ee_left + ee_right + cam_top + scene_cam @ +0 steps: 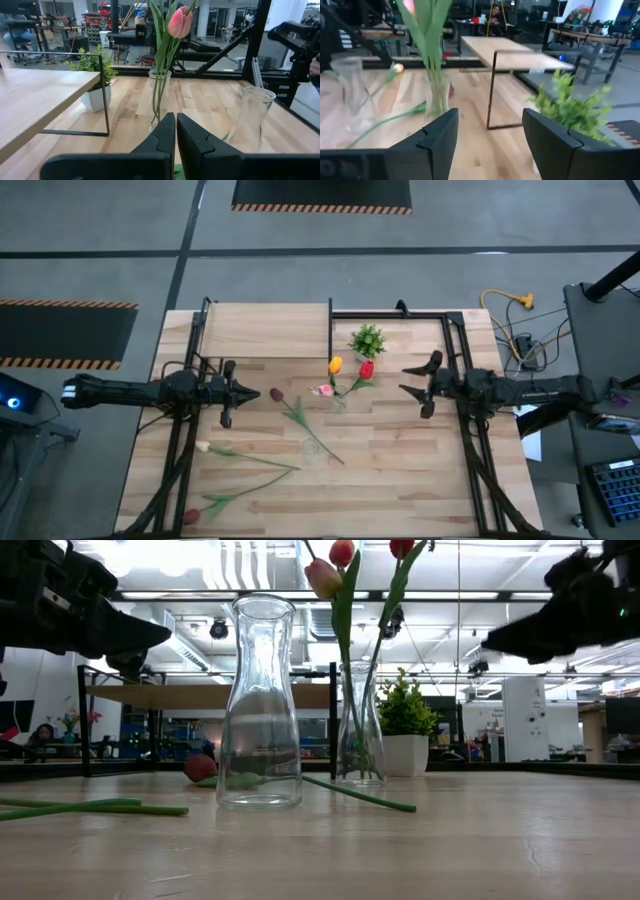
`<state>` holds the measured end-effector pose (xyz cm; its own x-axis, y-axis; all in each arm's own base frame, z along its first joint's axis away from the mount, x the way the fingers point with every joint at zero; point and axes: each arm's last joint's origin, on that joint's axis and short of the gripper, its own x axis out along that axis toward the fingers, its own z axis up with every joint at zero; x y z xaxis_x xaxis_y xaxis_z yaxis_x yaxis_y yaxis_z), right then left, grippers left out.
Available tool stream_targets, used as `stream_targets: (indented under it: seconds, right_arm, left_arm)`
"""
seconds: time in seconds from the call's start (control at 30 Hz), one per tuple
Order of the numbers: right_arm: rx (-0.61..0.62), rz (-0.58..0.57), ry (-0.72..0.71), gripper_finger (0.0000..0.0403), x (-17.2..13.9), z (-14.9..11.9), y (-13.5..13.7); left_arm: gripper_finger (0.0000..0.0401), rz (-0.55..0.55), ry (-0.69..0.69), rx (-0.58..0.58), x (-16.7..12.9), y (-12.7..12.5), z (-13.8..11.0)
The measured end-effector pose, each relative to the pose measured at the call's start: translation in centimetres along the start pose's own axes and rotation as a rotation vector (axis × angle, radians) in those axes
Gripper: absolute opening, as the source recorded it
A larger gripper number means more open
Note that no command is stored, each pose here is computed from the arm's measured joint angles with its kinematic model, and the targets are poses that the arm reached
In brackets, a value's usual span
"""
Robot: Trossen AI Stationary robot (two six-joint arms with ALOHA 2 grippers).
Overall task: Pick and place flowers into a vace then onto a shelf
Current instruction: Put the top left dark red tulip into the bottom transparent flower vase
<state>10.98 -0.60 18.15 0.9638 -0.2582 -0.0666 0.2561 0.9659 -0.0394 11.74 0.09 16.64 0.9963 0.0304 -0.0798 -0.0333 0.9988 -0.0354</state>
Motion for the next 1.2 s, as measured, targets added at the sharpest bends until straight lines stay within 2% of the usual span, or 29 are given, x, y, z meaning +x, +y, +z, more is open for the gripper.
stream_targets:
  seconds: [0.1, 0.23, 0.37, 0.43, 0.53, 0.7, 0.8, 0.9, 1.07, 1.2]
  right_arm:
    - [0.022, 0.029, -0.015, 0.0210, -1.0, 1.4, -0.2]
    - [0.036, 0.098, -0.032, 0.0210, -1.7, 1.3, -0.2]
    - [-0.041, 0.038, -0.089, 0.0210, -1.8, 1.2, -0.4]
    - [-0.054, 0.005, -0.108, 0.0210, -1.8, 1.3, -0.5]
    - [-0.059, 0.002, -0.123, 0.0210, -1.8, 1.5, -0.5]
    - [-0.061, -0.001, -0.124, 0.0210, -1.8, 1.5, -0.5]
    - [-0.062, 0.000, -0.122, 0.0210, -1.8, 1.5, -0.5]
    - [-0.062, 0.000, -0.122, 0.0210, -1.8, 1.5, -0.5]
    - [-0.061, 0.000, -0.121, 0.0210, -1.8, 1.5, -0.5]
    - [-0.058, 0.000, -0.121, 0.0210, -1.8, 1.5, -0.5]
  left_arm:
    - [0.0000, 0.001, 0.009, -0.026, 0.0, 0.0, -0.1]
    - [0.0000, 0.004, 0.012, -0.028, 0.0, 0.0, -0.2]
    - [0.0000, 0.040, 0.009, -0.037, 0.0, 0.1, -0.2]
    - [0.0008, 0.053, 0.006, -0.089, 0.0, 0.2, -0.2]
    - [0.0042, 0.054, 0.004, -0.179, 0.0, 0.2, -0.2]
    - [0.0138, 0.056, 0.024, -0.227, 0.1, 0.2, -0.4]
    - [0.0184, 0.059, 0.020, -0.341, 0.2, 0.2, -0.3]
    - [0.0208, 0.042, -0.054, -0.430, 0.3, 0.1, 0.4]
    - [0.0216, 0.036, -0.168, -0.610, 0.2, 0.2, 1.4]
    - [0.0216, 0.039, -0.184, -0.779, 0.1, 0.3, 1.5]
